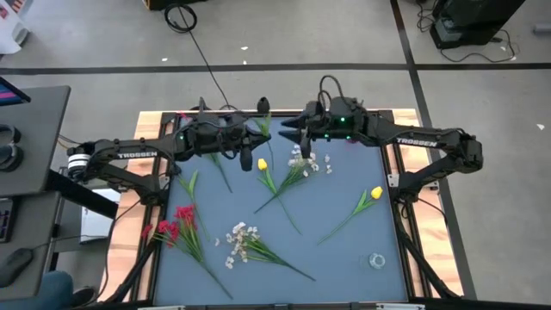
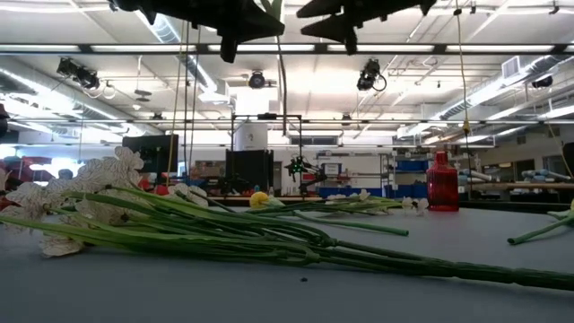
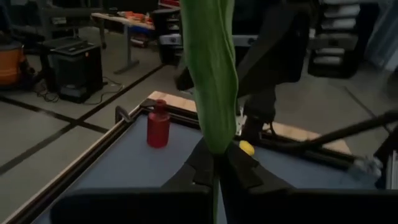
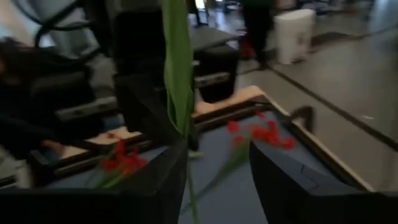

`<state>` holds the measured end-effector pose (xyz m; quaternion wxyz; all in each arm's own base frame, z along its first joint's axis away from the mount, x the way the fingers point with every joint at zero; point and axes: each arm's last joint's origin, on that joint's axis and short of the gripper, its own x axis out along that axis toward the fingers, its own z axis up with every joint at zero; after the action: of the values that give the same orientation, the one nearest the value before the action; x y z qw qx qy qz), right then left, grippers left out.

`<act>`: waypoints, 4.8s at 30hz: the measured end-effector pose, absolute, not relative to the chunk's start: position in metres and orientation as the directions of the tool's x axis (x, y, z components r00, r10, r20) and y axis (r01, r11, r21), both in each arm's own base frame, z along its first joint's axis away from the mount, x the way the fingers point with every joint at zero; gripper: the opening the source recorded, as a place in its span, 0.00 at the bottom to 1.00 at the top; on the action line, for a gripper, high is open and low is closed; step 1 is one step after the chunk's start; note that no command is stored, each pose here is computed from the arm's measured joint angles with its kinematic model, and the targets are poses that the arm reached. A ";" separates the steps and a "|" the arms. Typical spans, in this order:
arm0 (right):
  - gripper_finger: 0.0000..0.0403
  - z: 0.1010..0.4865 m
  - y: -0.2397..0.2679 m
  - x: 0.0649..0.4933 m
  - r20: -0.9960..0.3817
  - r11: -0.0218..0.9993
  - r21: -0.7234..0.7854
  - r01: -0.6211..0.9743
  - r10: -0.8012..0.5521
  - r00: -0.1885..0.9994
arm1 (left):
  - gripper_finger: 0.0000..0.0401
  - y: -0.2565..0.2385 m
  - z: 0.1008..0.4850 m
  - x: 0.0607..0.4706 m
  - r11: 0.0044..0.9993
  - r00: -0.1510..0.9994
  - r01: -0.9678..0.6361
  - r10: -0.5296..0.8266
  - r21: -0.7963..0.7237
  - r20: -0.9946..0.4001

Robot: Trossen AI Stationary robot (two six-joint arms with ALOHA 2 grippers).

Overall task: Sort flowers into vase by color
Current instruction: Put the right black tulip into the red glass vase, then put the top red flowers into the red glass vase

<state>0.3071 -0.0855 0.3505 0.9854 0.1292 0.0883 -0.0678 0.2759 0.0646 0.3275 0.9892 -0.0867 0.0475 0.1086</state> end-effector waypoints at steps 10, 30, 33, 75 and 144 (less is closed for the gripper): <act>0.46 0.350 -0.077 0.324 -0.102 0.971 0.236 0.020 0.005 0.995 | 0.02 0.062 0.322 0.279 0.973 0.977 -0.177 0.156 -0.149 -0.142; 0.06 0.341 -0.078 0.340 -0.162 0.968 0.249 0.006 0.035 0.986 | 0.05 0.053 0.316 0.286 0.982 0.978 -0.147 0.126 -0.120 -0.164; 0.03 0.341 -0.079 0.340 -0.165 0.970 0.242 0.021 0.020 0.986 | 0.11 0.053 0.316 0.286 0.979 0.976 -0.162 0.141 -0.121 -0.164; 0.03 0.410 -0.078 0.173 -0.269 0.594 0.060 0.802 -0.764 0.586 | 0.61 0.037 0.384 0.160 0.971 0.971 -0.237 0.235 -0.035 -0.038; 0.39 0.302 -0.140 0.107 -0.620 0.256 0.103 0.961 -0.739 0.263 | 0.61 0.037 0.384 0.160 0.971 0.971 -0.236 0.235 -0.039 -0.040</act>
<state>0.1067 -0.1395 0.3020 0.7577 0.2395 0.2320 -0.5610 0.1600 0.0372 0.3837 0.9926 -0.0216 0.0177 0.1185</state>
